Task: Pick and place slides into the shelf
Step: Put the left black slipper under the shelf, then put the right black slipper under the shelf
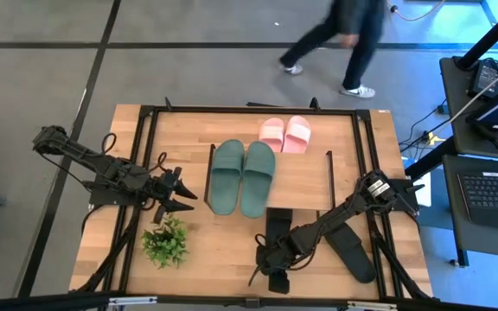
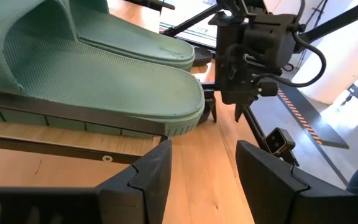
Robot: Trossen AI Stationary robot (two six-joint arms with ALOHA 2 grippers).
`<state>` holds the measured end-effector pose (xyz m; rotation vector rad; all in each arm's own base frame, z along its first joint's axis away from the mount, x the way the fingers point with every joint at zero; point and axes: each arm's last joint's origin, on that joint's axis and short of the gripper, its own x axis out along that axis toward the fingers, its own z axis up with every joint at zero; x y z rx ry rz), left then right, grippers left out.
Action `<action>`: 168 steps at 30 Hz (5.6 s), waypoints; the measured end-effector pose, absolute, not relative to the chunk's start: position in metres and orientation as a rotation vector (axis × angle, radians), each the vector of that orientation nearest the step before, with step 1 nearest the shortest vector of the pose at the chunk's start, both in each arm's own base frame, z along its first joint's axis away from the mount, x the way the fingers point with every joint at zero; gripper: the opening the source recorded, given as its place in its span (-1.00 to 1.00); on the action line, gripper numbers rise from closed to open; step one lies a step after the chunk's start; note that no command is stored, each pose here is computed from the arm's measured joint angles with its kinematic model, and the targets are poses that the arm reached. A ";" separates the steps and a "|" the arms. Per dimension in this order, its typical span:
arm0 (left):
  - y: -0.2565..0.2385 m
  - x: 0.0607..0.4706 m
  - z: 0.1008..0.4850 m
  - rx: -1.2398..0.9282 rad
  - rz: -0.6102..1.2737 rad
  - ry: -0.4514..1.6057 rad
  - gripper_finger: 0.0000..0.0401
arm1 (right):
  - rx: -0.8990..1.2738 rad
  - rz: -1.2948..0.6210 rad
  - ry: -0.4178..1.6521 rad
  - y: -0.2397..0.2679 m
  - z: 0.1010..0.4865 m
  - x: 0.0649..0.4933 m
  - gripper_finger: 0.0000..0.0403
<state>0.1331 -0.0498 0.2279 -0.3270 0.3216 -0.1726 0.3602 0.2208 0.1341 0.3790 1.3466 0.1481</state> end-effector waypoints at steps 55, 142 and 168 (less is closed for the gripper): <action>-0.049 0.132 0.224 -0.314 -0.164 0.359 -0.15 | 0.069 0.018 1.349 0.197 0.177 0.379 0.05; -0.049 0.132 0.225 -0.272 -0.155 0.344 -0.15 | -0.544 -0.362 1.570 0.232 0.147 0.136 -0.70; -0.049 0.132 0.225 -0.263 -0.155 0.343 -0.15 | 0.037 -0.287 1.366 0.266 0.224 0.218 -0.93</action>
